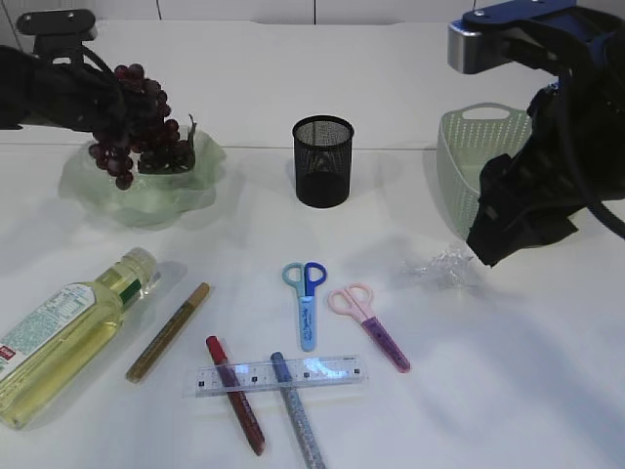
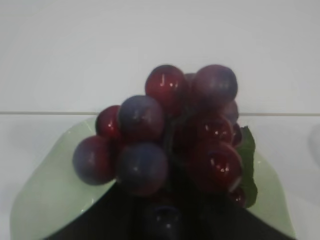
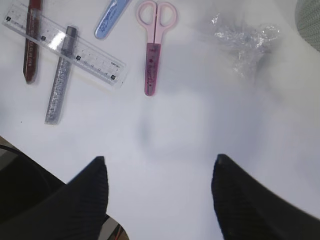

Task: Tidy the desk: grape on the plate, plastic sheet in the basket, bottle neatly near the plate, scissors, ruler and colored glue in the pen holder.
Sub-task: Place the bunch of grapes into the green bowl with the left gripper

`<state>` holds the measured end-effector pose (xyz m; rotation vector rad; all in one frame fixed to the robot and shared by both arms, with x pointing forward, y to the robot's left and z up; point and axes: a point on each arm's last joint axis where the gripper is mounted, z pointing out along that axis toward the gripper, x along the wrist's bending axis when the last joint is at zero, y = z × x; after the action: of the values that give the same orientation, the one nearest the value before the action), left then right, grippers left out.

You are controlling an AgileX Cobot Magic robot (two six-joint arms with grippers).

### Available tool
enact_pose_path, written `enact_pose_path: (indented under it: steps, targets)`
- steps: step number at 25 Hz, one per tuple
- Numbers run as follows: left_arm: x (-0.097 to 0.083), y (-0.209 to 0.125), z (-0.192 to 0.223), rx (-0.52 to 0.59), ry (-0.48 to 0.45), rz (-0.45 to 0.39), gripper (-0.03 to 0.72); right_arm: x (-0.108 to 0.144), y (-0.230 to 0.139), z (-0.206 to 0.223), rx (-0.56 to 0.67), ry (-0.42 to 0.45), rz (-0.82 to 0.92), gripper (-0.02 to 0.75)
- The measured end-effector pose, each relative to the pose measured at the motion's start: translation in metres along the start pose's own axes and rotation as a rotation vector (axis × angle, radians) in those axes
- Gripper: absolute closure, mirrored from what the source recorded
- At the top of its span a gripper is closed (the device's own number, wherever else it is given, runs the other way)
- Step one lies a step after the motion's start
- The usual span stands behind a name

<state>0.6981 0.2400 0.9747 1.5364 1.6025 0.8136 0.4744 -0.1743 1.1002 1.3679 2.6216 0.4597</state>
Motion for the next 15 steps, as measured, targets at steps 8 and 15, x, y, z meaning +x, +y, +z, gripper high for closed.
enact_pose_path:
  steps: [8,15]
  targets:
    - [0.0002,-0.0032,0.0043,0.009,0.001,-0.004,0.212,0.0003,-0.0001,0.0,0.001,0.003,0.004,0.228]
    - [-0.0092,-0.0009,-0.0002,0.024,-0.098,-0.04,0.189,0.0004,-0.0005,0.0,0.005,0.004,0.004,0.228]
